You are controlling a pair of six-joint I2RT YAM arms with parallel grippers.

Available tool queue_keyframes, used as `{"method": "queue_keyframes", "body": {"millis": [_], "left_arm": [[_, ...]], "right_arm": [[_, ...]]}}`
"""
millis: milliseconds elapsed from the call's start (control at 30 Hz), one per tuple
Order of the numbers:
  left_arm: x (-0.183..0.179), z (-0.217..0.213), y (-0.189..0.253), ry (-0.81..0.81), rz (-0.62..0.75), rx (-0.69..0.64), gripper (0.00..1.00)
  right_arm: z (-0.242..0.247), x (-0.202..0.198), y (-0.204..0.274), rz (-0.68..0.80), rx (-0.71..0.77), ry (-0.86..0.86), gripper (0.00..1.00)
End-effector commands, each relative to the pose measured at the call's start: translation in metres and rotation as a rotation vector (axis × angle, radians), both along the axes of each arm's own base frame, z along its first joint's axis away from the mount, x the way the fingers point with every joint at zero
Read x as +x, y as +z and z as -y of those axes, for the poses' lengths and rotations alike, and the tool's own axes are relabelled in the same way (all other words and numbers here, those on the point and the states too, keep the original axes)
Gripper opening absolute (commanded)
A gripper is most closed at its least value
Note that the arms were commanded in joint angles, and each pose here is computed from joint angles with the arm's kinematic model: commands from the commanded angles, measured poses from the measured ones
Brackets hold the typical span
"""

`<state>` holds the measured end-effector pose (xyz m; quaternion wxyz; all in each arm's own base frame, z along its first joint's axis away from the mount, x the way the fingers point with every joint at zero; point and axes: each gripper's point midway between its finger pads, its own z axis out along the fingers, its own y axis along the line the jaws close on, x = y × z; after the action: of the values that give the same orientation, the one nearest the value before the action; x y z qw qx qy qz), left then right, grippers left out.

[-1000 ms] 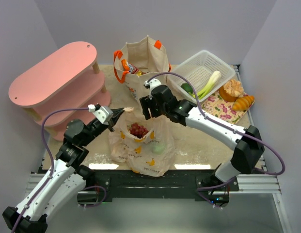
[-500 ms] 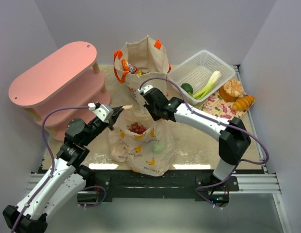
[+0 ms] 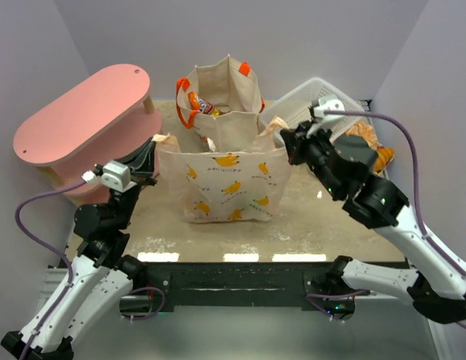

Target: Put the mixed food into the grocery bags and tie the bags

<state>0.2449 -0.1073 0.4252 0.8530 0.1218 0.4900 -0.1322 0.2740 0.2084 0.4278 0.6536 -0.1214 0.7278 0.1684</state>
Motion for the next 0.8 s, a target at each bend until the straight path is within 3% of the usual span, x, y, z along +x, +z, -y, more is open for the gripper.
{"method": "queue_keyframes", "body": {"millis": [0, 167, 233, 267, 333, 367, 500, 667, 767], "left_arm": [[0.003, 0.000, -0.047, -0.033, -0.054, -0.151, 0.00], [0.015, 0.041, -0.100, -0.178, -0.314, -0.008, 0.00], [0.020, 0.043, -0.118, -0.168, -0.395, 0.025, 0.00], [0.020, 0.042, -0.118, -0.168, -0.395, 0.025, 0.00], [0.015, 0.042, -0.107, -0.181, -0.350, 0.005, 0.00], [0.013, 0.041, -0.102, -0.185, -0.328, -0.002, 0.00], [0.012, 0.044, -0.092, -0.204, -0.297, 0.007, 0.00], [0.012, 0.053, -0.073, -0.244, -0.263, 0.048, 0.00], [0.008, 0.055, -0.071, -0.263, -0.256, 0.049, 0.00]], "right_arm": [[-0.007, 0.004, -0.080, -0.078, -0.021, -0.012, 0.00], [-0.007, -0.002, -0.152, -0.247, -0.116, -0.017, 0.00], [-0.006, -0.006, -0.158, -0.271, -0.128, -0.012, 0.07], [-0.004, -0.008, -0.154, -0.266, -0.122, -0.008, 0.29], [-0.001, -0.011, -0.139, -0.253, -0.102, -0.006, 0.53], [0.002, -0.014, -0.128, -0.235, -0.082, -0.003, 0.69], [0.010, -0.020, -0.062, -0.150, 0.001, 0.002, 0.94], [0.041, 0.011, -0.037, -0.167, -0.067, -0.157, 0.99], [0.087, 0.064, -0.052, -0.245, -0.009, -0.240, 0.99]]}}
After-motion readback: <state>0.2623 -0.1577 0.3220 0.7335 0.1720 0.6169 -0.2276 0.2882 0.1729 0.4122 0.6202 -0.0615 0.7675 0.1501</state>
